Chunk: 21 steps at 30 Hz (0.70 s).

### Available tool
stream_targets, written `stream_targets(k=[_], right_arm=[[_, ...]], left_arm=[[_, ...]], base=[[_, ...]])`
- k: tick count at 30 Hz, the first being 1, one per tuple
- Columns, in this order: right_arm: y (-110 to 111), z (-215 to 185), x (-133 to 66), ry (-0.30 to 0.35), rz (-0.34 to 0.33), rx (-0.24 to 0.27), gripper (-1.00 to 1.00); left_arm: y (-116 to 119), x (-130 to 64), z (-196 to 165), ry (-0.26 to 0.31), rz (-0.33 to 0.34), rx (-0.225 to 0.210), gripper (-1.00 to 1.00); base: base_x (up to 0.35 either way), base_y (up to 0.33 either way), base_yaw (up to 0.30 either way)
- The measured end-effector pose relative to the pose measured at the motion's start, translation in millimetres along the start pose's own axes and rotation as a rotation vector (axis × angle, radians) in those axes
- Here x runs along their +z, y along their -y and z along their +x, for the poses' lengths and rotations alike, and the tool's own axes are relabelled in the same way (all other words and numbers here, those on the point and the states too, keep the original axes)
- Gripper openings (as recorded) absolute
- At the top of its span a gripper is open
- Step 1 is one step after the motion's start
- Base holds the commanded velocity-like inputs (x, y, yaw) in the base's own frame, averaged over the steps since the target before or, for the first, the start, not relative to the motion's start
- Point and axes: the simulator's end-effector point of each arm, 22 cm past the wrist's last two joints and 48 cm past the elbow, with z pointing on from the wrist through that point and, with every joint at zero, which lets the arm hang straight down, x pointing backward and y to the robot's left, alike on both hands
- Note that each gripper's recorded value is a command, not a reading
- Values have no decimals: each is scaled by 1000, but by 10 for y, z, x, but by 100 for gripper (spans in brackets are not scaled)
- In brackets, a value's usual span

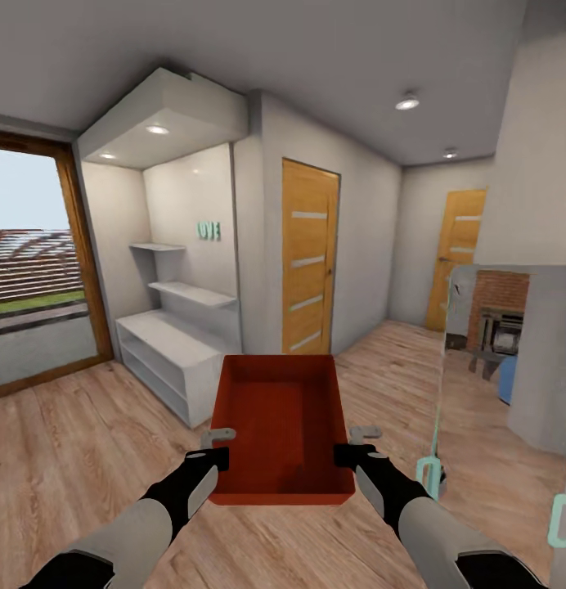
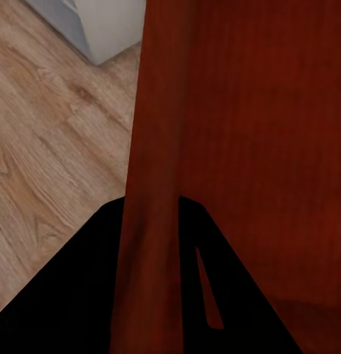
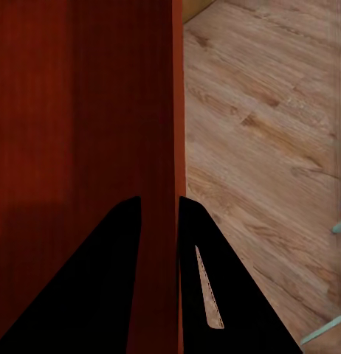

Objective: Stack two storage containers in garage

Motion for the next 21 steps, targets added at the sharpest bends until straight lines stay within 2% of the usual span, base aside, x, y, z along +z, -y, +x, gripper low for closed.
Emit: stream_targets(k=[9, 21], right_arm=[[-1, -20, -11, 4, 0, 0, -100], [-4, -22, -12, 5, -1, 1, -100]], left_arm=[[0, -12, -21, 4, 0, 0, -100], [-2, -14, -26, 5, 0, 1, -100]], base=[[329, 51, -221], [329, 108, -26]])
